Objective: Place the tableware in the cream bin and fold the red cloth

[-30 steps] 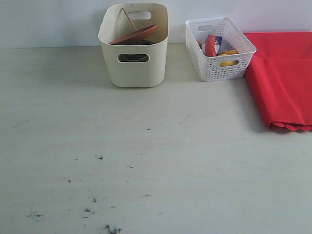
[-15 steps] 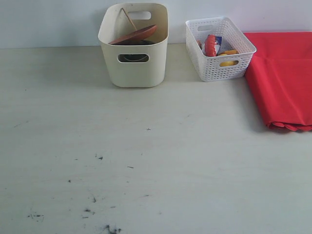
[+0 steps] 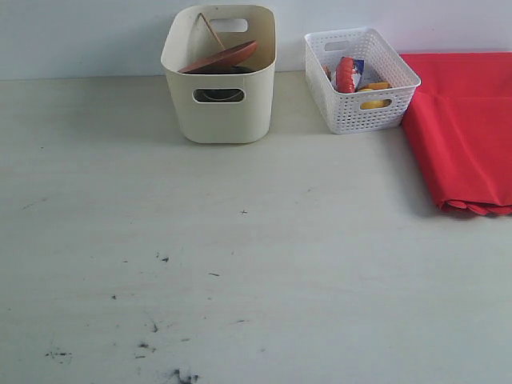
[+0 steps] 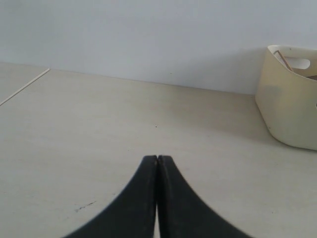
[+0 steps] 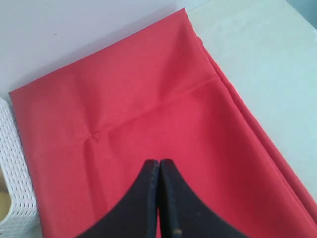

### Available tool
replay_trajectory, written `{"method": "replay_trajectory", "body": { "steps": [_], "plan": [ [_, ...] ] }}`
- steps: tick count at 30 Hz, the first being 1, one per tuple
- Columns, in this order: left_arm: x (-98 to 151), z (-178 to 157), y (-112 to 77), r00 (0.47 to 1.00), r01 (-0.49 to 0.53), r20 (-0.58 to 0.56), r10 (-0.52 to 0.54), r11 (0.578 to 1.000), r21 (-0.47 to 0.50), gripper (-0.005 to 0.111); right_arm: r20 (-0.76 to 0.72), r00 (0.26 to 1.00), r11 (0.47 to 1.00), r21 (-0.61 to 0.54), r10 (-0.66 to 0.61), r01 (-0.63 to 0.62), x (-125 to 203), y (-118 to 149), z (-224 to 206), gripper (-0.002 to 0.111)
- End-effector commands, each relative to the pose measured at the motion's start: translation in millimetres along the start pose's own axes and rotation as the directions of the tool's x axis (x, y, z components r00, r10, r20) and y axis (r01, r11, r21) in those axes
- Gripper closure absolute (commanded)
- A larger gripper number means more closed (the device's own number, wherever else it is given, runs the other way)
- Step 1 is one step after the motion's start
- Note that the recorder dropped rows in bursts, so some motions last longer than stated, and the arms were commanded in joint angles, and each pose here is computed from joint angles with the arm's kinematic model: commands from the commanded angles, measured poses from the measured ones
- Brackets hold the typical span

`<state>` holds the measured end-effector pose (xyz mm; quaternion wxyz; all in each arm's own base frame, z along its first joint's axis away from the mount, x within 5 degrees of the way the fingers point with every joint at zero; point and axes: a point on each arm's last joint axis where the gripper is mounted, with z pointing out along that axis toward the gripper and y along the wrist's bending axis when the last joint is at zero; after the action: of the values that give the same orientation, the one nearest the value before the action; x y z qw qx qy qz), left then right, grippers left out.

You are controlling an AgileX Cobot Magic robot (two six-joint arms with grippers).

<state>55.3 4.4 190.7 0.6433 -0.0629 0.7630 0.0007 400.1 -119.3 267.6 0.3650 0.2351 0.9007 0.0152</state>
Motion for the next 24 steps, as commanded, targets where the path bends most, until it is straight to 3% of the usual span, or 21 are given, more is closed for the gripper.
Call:
{"method": "replay_trajectory", "body": {
  "steps": [1, 20, 24],
  "plan": [
    [0.9, -0.2, -0.1, 1.0, 0.006, 0.003, -0.006, 1.0, 0.002, 0.104, 0.017, 1.0, 1.0, -0.004, 0.003, -0.003, -1.4, 1.0, -3.2, 0.108],
    [0.9, -0.2, -0.1, 1.0, 0.006, 0.003, -0.006, 1.0, 0.002, 0.104, 0.051, 0.998, 0.999, 0.012, -0.038, 0.038, -4.1, -0.6, -1.3, 0.108],
    [0.9, -0.2, -0.1, 1.0, 0.006, 0.003, -0.006, 1.0, 0.002, 0.104, 0.042, 0.998, 0.998, -0.025, -0.052, 0.054, 0.4, 12.7, -23.6, 0.108]
  ]
}}
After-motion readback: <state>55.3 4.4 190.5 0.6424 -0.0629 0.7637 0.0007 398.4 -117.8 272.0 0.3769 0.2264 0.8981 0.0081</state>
